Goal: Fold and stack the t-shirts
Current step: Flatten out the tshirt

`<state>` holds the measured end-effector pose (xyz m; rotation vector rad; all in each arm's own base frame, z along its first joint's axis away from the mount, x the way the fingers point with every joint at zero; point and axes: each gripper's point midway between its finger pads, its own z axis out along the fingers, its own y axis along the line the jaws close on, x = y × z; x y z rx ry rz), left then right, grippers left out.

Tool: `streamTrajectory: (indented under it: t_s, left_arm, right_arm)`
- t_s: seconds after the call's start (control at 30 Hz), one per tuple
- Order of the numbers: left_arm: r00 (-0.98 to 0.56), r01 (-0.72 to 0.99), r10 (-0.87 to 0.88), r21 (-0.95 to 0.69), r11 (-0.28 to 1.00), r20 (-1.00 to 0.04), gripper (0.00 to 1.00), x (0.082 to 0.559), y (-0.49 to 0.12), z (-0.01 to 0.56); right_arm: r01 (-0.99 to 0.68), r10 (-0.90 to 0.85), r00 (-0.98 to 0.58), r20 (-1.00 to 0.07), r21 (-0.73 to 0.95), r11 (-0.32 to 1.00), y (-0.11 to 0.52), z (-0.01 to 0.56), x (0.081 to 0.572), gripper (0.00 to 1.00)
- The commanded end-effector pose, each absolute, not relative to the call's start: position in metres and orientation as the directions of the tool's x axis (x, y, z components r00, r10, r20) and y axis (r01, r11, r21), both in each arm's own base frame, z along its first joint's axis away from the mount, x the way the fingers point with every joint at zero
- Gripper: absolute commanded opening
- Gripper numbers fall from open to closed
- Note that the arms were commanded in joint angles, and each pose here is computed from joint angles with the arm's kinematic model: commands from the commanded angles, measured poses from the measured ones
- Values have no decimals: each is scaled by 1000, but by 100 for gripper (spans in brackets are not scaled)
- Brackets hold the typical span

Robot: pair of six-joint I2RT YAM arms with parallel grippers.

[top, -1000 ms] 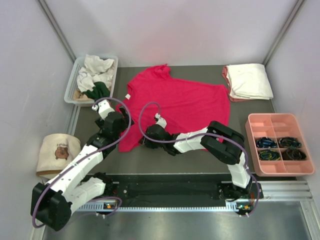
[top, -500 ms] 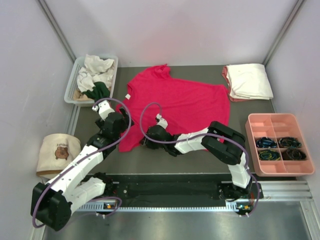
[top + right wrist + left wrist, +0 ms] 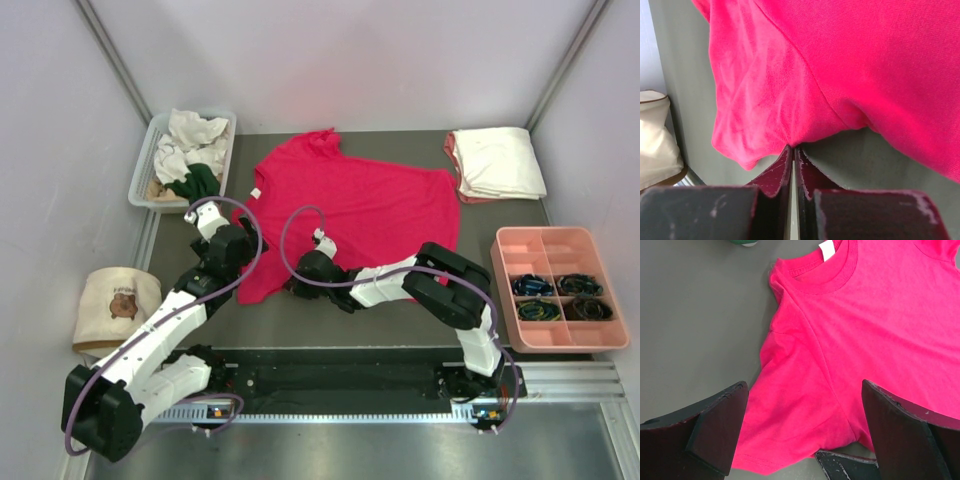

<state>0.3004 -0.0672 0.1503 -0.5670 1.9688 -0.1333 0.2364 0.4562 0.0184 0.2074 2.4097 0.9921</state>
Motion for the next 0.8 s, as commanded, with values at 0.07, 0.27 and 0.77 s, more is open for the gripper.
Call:
streamTrajectory:
  t_s: [0.07, 0.27, 0.77]
  left_arm:
    - [-322, -318, -469, -372, 872, -823, 99, 305, -70, 155]
    - [-322, -319, -470, -373, 871, -822, 99, 305, -70, 155]
    - [-334, -317, -481, -384, 867, -811, 99, 304, -73, 150]
  right_arm:
    - [9, 179, -914, -363, 422, 906, 385, -67, 202, 1]
    - [9, 177, -916, -361, 422, 907, 385, -67, 201, 18]
    - [22, 186, -917, -354, 418, 908, 376, -71, 196, 18]
